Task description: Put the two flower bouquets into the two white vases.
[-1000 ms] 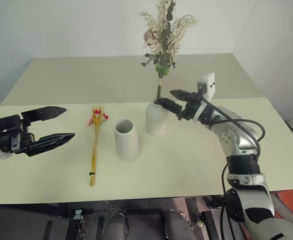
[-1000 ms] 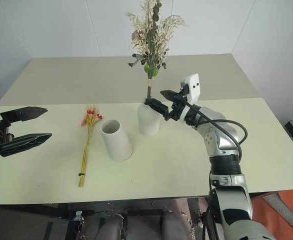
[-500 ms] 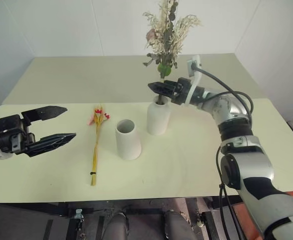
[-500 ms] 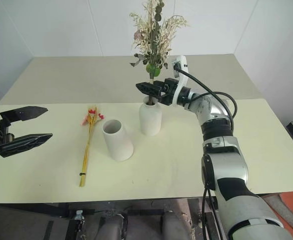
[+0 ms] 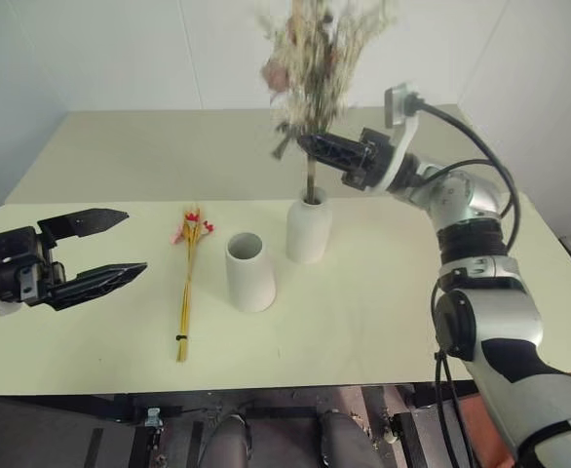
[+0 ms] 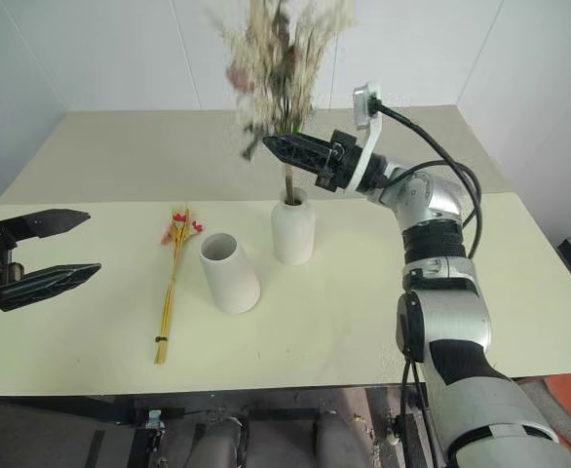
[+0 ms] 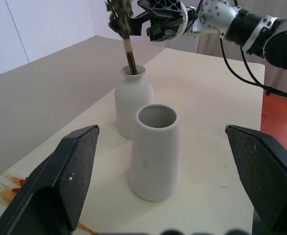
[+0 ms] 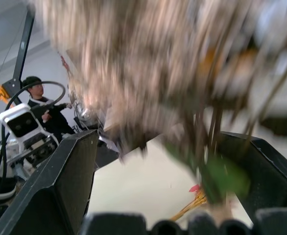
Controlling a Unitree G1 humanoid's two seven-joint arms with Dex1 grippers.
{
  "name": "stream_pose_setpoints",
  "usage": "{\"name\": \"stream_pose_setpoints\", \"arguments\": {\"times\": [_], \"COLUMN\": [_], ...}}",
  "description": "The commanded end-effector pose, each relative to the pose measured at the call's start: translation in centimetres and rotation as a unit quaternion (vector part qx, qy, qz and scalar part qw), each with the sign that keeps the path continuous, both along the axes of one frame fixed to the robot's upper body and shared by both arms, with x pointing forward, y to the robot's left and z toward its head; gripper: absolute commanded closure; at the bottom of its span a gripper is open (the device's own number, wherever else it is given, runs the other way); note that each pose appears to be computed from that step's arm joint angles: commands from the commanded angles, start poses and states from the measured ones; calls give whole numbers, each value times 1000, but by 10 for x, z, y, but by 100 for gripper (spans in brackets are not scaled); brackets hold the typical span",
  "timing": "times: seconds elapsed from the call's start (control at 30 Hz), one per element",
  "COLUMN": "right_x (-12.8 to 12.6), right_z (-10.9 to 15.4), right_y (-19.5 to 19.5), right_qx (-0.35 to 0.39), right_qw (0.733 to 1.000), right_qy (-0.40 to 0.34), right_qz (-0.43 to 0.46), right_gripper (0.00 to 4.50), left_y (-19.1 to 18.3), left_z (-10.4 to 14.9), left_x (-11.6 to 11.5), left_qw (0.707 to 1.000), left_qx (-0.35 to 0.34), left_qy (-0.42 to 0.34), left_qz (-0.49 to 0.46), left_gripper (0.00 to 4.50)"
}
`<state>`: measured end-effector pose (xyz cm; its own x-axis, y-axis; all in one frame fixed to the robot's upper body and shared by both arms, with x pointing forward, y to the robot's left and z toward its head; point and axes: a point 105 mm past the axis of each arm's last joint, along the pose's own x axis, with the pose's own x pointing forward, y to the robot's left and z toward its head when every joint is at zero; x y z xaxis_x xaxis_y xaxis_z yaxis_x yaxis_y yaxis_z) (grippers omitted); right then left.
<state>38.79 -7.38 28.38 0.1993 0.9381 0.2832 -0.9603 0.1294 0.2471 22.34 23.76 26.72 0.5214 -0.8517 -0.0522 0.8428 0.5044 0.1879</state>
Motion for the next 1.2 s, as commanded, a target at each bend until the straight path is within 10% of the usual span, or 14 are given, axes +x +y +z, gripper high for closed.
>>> {"name": "stream_pose_setpoints", "arguments": {"times": [0.03, 0.67, 1.2], "right_x": [-5, -27, -93], "right_z": [3, -35, 9], "right_y": [-6, -64, -61], "right_qx": [-6, -244, -259], "right_qw": [1000, 950, 922], "right_qy": [-18, -159, -288], "right_qz": [-7, -114, 19], "right_gripper": [2, 2, 2], "left_y": [0, 29, 25], "left_z": [8, -27, -104], "left_x": [-1, 12, 82], "left_qw": [1000, 989, 870], "left_qx": [3, 49, 130], "left_qy": [-15, 73, 352], "left_qz": [0, 121, 319], "left_gripper": [0, 0, 0]}}
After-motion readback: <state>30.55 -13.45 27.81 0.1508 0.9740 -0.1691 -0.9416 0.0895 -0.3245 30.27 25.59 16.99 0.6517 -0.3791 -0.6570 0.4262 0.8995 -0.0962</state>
